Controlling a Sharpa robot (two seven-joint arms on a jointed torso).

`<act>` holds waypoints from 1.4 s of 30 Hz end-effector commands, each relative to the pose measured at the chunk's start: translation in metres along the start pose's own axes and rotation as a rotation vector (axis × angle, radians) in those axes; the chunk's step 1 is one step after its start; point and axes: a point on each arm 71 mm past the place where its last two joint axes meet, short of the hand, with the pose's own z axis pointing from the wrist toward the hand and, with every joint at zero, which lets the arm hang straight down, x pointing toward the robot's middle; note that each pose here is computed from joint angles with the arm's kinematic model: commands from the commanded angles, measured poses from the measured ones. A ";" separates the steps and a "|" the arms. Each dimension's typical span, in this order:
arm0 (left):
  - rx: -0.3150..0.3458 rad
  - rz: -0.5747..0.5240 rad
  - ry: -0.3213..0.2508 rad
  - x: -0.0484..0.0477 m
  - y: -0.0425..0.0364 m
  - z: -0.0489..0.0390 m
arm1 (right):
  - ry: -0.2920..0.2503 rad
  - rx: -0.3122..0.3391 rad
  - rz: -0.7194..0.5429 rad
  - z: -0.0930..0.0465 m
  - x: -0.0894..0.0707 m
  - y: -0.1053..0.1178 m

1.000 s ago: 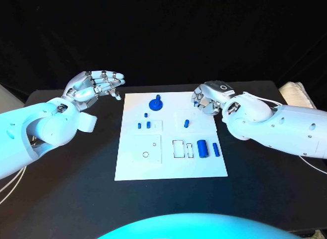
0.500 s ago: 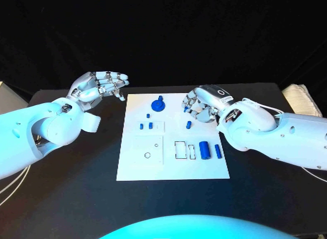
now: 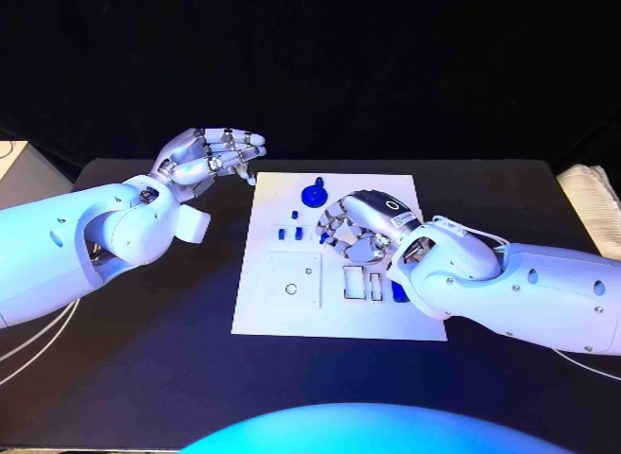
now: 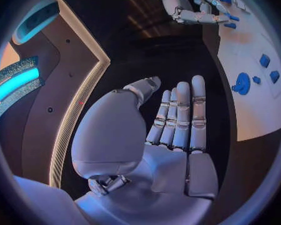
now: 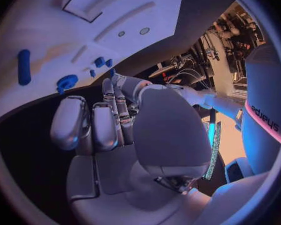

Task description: Assemble the parts on the task board

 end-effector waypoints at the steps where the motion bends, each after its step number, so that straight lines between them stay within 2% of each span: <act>1: 0.006 -0.016 0.011 0.0043 -0.0010 0.0010 | 0.046 -0.013 -0.013 0.001 0.012 0.003; 7: 0.002 -0.021 0.020 0.0069 -0.0010 0.0011 | 0.080 0.008 -0.025 0.005 0.028 0.003; 13: -0.001 -0.021 0.021 0.0074 -0.0010 0.0009 | 0.099 0.016 -0.024 0.006 0.037 0.005; 24: -0.005 -0.023 0.024 0.0081 -0.0007 0.0011 | 0.136 0.013 -0.031 0.007 0.045 0.008; 42: -0.010 -0.023 0.025 0.0073 -0.0003 0.0010 | 0.151 0.019 -0.051 0.007 0.051 0.007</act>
